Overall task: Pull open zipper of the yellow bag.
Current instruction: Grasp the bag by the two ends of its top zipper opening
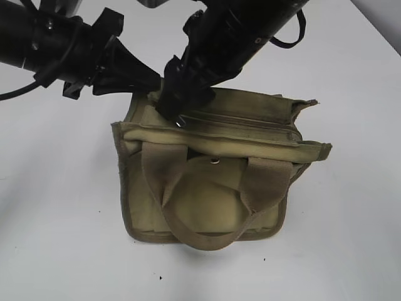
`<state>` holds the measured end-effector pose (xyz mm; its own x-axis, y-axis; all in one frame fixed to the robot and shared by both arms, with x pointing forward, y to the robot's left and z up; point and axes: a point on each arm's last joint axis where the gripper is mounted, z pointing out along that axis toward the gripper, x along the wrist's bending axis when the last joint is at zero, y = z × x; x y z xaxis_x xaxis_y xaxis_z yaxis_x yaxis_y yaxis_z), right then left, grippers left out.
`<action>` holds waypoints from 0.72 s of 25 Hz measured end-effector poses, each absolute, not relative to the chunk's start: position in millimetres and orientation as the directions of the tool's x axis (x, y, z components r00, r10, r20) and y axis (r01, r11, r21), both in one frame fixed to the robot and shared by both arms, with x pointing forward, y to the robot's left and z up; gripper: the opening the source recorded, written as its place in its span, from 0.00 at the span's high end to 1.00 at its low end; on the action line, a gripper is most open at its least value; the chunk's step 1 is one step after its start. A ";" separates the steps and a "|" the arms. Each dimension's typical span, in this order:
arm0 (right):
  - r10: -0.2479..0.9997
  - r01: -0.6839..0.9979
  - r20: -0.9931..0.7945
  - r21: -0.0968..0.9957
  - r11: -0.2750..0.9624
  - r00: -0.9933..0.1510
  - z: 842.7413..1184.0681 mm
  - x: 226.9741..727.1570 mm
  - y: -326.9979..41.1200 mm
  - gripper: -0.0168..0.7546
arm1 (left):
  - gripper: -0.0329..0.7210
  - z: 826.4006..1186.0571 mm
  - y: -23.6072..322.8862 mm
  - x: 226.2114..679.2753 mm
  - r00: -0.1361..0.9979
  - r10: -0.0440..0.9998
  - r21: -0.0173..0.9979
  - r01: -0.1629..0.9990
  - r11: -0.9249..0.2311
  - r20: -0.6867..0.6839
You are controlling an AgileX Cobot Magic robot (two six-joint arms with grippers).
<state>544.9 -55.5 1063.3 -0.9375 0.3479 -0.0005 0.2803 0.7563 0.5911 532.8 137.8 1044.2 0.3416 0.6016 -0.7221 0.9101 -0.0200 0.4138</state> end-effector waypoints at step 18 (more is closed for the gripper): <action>0.379 0.361 0.080 0.531 0.767 -0.922 1046.1 546.6 -53.5 0.88 | 0.95 1045.7 135.7 532.2 0.320 0.572 0.391 0.920 0.002 -0.755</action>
